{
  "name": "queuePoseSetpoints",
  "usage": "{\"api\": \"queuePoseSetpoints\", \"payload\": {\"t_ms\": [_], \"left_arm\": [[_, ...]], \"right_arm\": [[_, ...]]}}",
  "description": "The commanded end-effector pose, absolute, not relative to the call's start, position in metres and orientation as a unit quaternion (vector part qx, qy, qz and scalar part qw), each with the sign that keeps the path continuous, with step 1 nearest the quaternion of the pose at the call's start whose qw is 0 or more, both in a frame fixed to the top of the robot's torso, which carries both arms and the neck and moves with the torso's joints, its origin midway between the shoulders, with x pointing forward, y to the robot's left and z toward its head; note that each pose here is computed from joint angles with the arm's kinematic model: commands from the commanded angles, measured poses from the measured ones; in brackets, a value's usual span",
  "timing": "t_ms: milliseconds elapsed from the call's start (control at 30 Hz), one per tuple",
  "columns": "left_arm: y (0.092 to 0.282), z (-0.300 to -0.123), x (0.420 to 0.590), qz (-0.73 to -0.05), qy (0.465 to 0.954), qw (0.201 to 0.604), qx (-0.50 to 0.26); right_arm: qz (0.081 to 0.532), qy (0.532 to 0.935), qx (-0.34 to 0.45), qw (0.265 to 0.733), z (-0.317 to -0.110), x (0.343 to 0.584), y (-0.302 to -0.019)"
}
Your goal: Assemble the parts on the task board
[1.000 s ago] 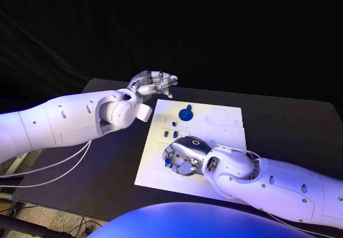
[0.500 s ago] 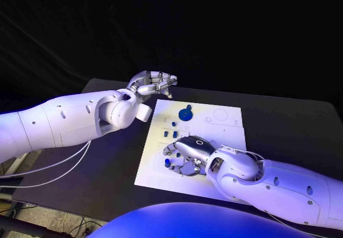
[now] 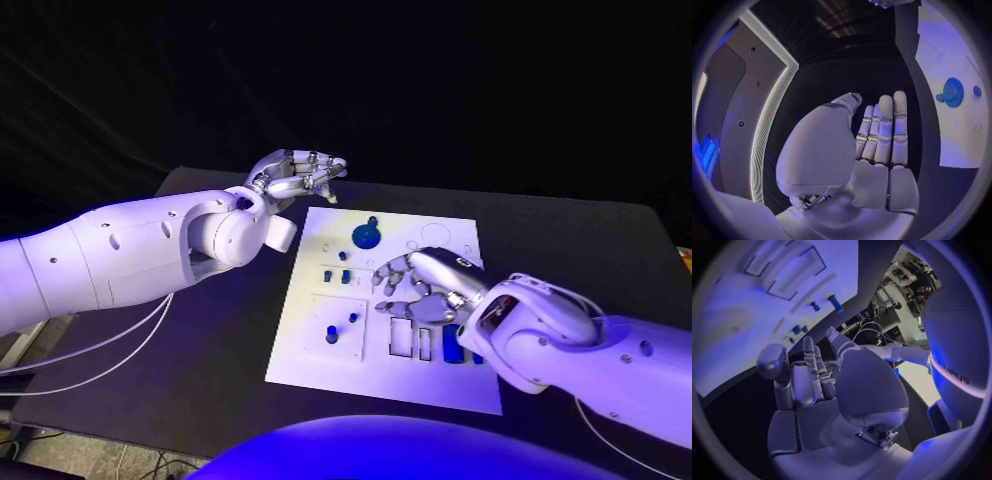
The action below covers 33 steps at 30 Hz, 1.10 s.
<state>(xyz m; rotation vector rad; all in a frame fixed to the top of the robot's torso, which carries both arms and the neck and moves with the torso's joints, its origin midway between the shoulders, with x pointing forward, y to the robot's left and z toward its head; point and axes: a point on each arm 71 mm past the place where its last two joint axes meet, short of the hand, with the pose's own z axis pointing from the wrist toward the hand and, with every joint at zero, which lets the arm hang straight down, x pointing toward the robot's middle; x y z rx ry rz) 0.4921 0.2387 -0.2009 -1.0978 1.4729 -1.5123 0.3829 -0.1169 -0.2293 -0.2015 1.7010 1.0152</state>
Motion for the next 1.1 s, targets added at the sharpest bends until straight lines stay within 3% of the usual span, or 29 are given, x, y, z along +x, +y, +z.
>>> {"api": "queuePoseSetpoints", "payload": {"t_ms": [33, 233, 467, 667, 1100], "left_arm": [[0.237, -0.200, 0.492, -0.596, 0.573, 0.367, -0.427], [0.238, -0.200, 0.491, -0.594, 0.575, 0.365, -0.428], [0.238, -0.200, 0.490, -0.595, 0.576, 0.365, -0.427], [0.237, -0.199, 0.489, -0.599, 0.572, 0.366, -0.424], [0.235, -0.198, 0.486, -0.603, 0.573, 0.362, -0.421]], "right_arm": [[0.434, 0.749, 0.035, 0.499, -0.227, 0.392, -0.145], [0.372, 0.788, 0.103, 0.479, -0.231, 0.395, -0.200], [0.309, 0.821, 0.141, 0.459, -0.246, 0.378, -0.238], [0.281, 0.835, 0.135, 0.453, -0.253, 0.364, -0.242], [0.264, 0.850, 0.097, 0.445, -0.268, 0.352, -0.224]]}}
